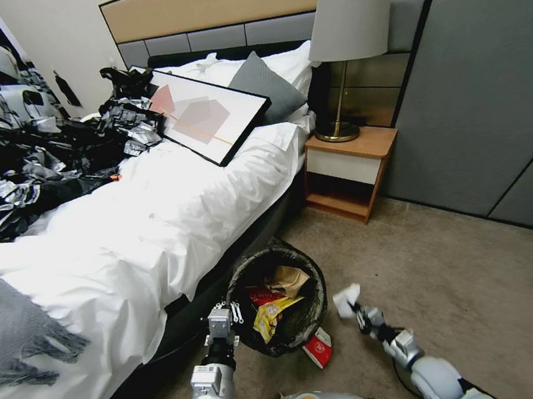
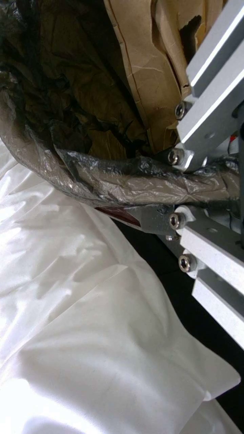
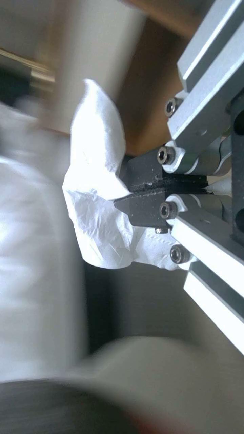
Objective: Pick up the trash bin, then pick up the garbage from the floor and place it into the trash bin.
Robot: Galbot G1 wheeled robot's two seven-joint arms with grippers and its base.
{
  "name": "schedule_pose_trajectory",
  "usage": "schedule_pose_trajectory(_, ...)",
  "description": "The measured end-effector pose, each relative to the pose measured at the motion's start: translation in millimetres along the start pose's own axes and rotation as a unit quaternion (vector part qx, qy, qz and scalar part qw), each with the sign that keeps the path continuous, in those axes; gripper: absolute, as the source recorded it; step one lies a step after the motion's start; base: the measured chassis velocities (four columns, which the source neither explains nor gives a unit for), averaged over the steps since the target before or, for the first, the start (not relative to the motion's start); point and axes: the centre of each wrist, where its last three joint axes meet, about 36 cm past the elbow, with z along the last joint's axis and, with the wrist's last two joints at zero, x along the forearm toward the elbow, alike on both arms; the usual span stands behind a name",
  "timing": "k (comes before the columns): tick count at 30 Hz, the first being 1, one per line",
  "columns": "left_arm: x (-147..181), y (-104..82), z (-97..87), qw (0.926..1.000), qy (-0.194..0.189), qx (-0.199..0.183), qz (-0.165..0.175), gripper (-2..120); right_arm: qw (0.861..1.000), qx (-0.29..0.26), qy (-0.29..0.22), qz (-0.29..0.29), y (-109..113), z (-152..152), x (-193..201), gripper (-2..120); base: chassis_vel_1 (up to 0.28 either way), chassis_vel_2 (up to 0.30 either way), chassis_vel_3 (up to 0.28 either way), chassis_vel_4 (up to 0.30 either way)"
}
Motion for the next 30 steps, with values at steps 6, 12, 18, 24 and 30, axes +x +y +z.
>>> schedule_pose_trajectory(6,-0.2,-2.2,1.3,1.0,0.001,0.002,0.004,1,0.984,-0.027,-0.167,-0.049,13.9,-83.3,-28.4,0,0.0,0.0,0.0,0.0)
schedule_pose_trajectory(12,-0.5,-2.9,1.8,1.0,0.001,0.001,0.005,1,0.957,-0.039,-0.239,-0.163,31.8,-116.4,-19.9,0,0.0,0.0,0.0,0.0)
schedule_pose_trajectory(18,-0.7,-5.1,3.2,1.0,0.003,-0.001,0.007,1,0.939,-0.021,-0.207,-0.274,45.1,-94.5,-4.4,0,0.0,0.0,0.0,0.0)
schedule_pose_trajectory(24,-0.4,-7.6,3.6,0.9999,0.003,-0.003,0.01,1,0.932,-0.014,-0.163,-0.324,57.9,-60.4,2.6,0,0.0,0.0,0.0,0.0)
schedule_pose_trajectory(30,0.3,-9.7,3.1,0.9999,0.004,-0.005,0.012,1,0.934,-0.019,-0.13,-0.333,61.8,-29.0,1.2,0,0.0,0.0,0.0,0.0)
